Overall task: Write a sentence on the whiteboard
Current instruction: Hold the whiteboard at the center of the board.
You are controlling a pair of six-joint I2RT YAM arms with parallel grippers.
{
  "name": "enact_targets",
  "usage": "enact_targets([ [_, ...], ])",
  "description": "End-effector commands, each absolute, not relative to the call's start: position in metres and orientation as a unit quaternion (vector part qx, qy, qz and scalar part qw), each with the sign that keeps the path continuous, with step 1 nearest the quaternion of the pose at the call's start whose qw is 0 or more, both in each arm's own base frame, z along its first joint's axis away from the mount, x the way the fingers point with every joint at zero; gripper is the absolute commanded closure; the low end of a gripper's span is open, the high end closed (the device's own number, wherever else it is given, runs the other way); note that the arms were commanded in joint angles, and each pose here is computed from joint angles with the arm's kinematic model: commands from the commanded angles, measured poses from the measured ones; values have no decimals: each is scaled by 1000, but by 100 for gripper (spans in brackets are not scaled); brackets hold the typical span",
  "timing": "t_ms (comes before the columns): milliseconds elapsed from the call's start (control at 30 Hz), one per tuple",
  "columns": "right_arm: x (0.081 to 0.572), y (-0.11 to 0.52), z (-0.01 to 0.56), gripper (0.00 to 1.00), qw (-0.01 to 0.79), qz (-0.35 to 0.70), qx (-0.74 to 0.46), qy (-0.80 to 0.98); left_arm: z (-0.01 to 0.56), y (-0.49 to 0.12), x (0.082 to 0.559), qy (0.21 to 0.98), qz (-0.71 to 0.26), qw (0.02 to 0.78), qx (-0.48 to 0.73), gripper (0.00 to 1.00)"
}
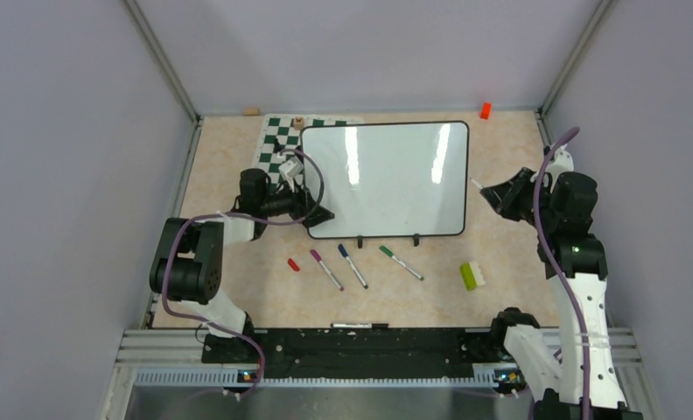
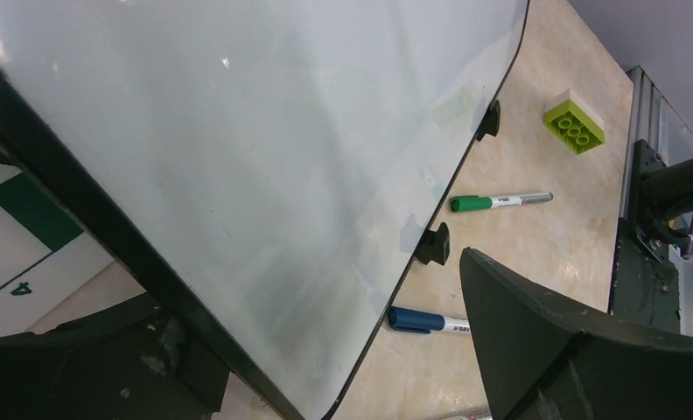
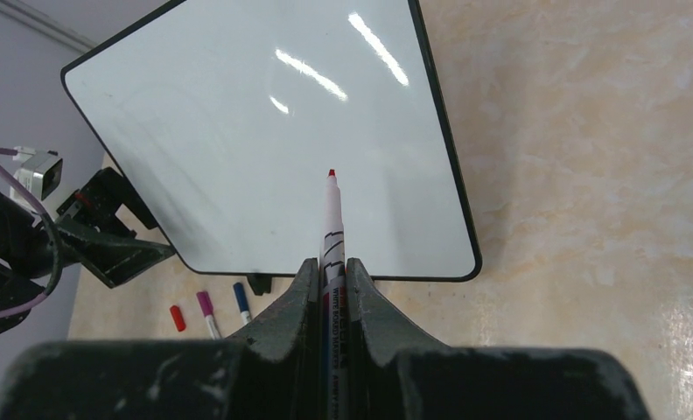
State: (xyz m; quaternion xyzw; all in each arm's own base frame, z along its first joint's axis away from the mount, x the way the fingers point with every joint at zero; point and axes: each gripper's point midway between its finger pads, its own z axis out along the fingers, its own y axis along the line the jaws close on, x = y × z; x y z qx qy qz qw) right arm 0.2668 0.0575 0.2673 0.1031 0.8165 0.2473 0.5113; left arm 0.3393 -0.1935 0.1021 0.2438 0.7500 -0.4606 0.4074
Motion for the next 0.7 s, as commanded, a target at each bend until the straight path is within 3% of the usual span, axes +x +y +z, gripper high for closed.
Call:
enact_targets([
  [0, 265, 60, 274, 100, 522, 251, 88, 810, 113, -196, 339, 734, -463, 417, 268, 7],
  [667, 265, 62, 270, 100, 515, 255, 88, 814, 97, -213, 337, 755, -447, 381, 293, 7],
])
